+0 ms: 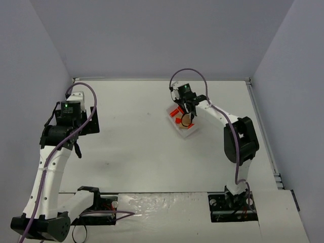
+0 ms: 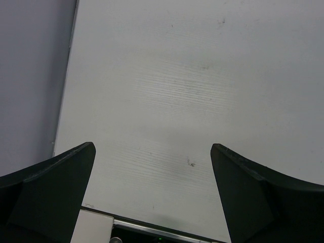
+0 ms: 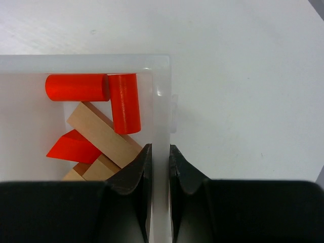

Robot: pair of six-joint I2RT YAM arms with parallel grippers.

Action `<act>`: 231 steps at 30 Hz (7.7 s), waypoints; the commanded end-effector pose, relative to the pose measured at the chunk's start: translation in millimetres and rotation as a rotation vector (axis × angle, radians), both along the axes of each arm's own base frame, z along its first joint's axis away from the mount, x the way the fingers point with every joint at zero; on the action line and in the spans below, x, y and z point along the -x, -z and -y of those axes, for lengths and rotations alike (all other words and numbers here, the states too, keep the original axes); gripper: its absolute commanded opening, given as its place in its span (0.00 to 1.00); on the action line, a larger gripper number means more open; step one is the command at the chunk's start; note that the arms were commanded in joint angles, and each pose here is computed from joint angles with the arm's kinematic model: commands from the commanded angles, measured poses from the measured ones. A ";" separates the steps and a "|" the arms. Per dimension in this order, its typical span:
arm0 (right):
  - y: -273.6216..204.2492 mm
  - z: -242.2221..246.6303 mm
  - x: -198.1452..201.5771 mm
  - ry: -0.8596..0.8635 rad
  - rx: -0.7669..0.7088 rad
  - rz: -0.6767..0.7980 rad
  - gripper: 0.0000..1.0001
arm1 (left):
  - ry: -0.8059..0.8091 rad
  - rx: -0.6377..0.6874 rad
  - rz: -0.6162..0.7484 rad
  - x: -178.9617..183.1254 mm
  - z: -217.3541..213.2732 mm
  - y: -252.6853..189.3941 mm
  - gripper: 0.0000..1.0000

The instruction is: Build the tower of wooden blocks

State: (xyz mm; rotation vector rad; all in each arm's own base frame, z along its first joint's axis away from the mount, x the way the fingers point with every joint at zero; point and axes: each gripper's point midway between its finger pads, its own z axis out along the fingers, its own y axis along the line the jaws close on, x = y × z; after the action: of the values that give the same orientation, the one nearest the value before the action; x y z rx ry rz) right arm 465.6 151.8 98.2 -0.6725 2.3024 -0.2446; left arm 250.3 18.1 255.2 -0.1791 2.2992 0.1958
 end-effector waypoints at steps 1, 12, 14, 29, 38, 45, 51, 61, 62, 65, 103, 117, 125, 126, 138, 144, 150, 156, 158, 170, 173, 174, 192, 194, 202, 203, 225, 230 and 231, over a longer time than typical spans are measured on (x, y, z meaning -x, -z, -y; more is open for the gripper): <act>-68.4 -17.6 10.9 -0.123 0.139 0.188 0.00 | -0.011 -0.003 0.070 -5.2 -1.3 -19.5 0.97; -76.6 -75.8 80.8 -0.288 0.510 0.336 0.00 | -0.048 0.009 0.041 -2.9 -3.0 -3.7 0.97; -66.5 -85.2 95.1 -0.324 0.576 0.354 0.00 | -0.058 0.010 0.040 -1.7 -4.1 -1.6 0.97; -30.0 -138.4 204.1 -0.619 0.675 0.526 0.00 | -0.176 -0.043 0.100 9.5 -25.1 -11.5 0.97; -20.6 -130.5 218.7 -0.619 0.635 0.520 0.00 | -0.179 -0.022 0.098 7.6 -22.3 -6.6 0.97; -22.9 -130.1 215.1 -0.545 0.676 0.551 0.00 | -0.147 0.065 0.074 -3.5 -5.0 16.4 0.97; -40.3 -126.4 204.6 -0.411 0.700 0.613 0.00 | -0.118 0.153 0.027 -10.9 12.6 44.5 0.97; -56.5 -135.2 201.2 -0.452 0.734 0.649 0.00 | -0.107 0.151 0.029 -17.3 13.6 51.3 0.97; -57.7 -137.1 203.1 -0.477 0.738 0.653 0.00 | -0.102 0.159 0.026 -17.8 15.5 53.6 0.97; -63.2 -133.5 202.3 -0.451 0.713 0.663 0.00 | -0.093 0.173 0.015 -18.8 18.9 62.6 0.97; -89.8 -115.6 206.6 -0.347 0.838 0.724 0.00 | -0.044 0.293 -0.067 -39.6 46.3 112.7 0.89; -80.2 -141.5 220.8 -0.408 0.903 0.746 0.00 | -0.053 0.276 -0.019 -38.2 41.2 101.1 0.89; -66.9 -130.5 217.7 -0.376 0.896 0.727 0.00 | -0.043 0.332 -0.036 -39.3 51.5 108.4 0.89; -65.8 -129.3 217.1 -0.371 0.893 0.725 0.00 | -0.036 0.354 -0.044 -38.9 55.8 110.8 0.88; -89.7 -89.7 192.0 -0.187 0.883 0.685 0.00 | -0.052 0.429 -0.140 -36.4 69.1 140.5 0.88; -119.4 -79.4 167.1 -0.073 0.697 0.662 0.00 | -0.072 0.477 -0.208 -31.1 77.9 161.6 0.84; -137.2 -60.0 125.0 0.028 0.436 0.618 0.00 | -0.049 0.455 -0.200 -29.5 76.6 153.3 0.84; -147.5 9.4 58.6 0.267 0.131 0.538 0.00 | -0.001 0.398 -0.156 -34.5 70.7 124.7 0.84; -142.1 39.0 36.5 0.348 0.028 0.500 0.00 | 0.017 0.381 -0.138 -35.9 69.1 113.3 0.84; -97.8 254.2 -62.6 0.739 -0.329 0.329 0.00 | 0.142 0.262 -0.046 -26.7 58.8 49.8 0.84; -80.0 285.1 -81.9 0.758 -0.366 0.287 0.00 | 0.156 0.240 -0.050 -25.2 56.8 45.5 0.84; -74.3 288.3 -88.8 0.751 -0.377 0.274 0.00 | 0.157 0.236 -0.049 -25.3 56.3 44.3 0.84; -50.1 301.1 -137.6 0.582 -0.397 0.224 0.69 | 0.150 0.203 -0.099 -32.2 52.0 55.6 0.84; -72.0 291.8 -134.3 0.581 -0.361 0.259 0.72 | 0.149 0.203 -0.103 -32.5 51.9 56.5 0.84; -128.6 183.2 -79.8 0.537 -0.187 0.320 0.76 | 0.119 0.248 -0.115 -29.7 56.6 62.1 0.84; -123.1 158.9 -67.8 0.520 -0.195 0.302 0.75 | 0.116 0.250 -0.117 -29.0 56.5 63.4 0.84; 0.3 -155.8 210.0 0.010 -0.450 -0.216 0.65 | 0.081 0.334 -0.155 -10.8 66.3 81.3 0.84; 4.0 -175.0 229.3 -0.053 -0.430 -0.230 0.63 | 0.068 0.343 -0.163 -7.0 66.2 85.3 0.84; 6.0 -177.3 232.3 -0.060 -0.428 -0.239 0.62 | 0.067 0.345 -0.164 -6.4 66.3 85.7 0.84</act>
State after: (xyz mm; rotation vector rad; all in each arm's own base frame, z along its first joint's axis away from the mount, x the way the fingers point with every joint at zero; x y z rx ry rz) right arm 232.8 316.6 79.3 -0.6174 2.4720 0.3227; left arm 253.5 -43.5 156.8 -0.2506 2.5371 -0.1922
